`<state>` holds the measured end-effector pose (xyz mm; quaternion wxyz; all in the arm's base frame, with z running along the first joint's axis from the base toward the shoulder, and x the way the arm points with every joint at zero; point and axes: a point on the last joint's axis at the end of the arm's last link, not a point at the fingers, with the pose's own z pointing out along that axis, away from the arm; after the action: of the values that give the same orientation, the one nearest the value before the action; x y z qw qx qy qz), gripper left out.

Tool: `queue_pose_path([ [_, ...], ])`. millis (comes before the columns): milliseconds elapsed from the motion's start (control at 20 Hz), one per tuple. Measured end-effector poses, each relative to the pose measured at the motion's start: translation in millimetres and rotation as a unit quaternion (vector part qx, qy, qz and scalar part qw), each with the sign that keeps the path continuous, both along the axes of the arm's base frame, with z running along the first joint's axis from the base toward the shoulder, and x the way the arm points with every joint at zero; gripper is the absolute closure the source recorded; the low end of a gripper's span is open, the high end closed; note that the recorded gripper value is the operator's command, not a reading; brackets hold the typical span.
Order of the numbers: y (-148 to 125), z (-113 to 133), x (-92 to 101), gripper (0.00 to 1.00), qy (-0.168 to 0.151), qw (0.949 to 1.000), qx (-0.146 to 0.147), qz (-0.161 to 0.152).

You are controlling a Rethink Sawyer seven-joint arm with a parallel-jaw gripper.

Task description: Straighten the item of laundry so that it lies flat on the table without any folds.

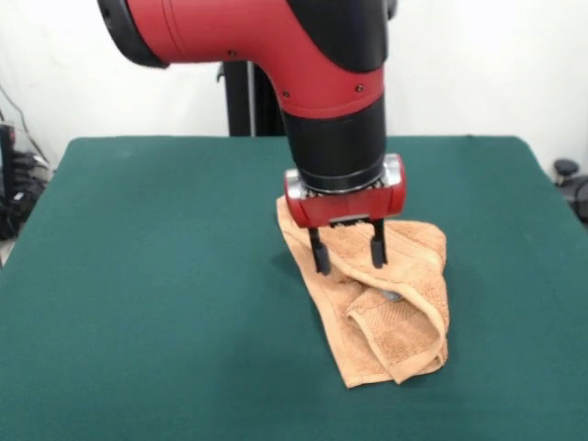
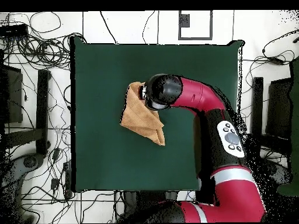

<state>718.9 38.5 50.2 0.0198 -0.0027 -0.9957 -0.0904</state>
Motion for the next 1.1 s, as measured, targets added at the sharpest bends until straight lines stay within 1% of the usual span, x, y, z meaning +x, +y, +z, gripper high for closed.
queue_pose_path([
  [200,6,-9,1.0,0.00,0.001,0.9998,0.018,-0.003],
  [350,10,-19,-0.6,0.00,0.006,0.9994,0.035,-0.007],
  [650,16,-32,-3.3,0.00,0.015,0.9980,0.060,-0.011],
  [950,19,-36,-4.9,0.00,0.018,0.9967,0.077,-0.014],
  [1100,21,-37,-8.5,0.00,0.022,0.9963,0.081,-0.013],
])
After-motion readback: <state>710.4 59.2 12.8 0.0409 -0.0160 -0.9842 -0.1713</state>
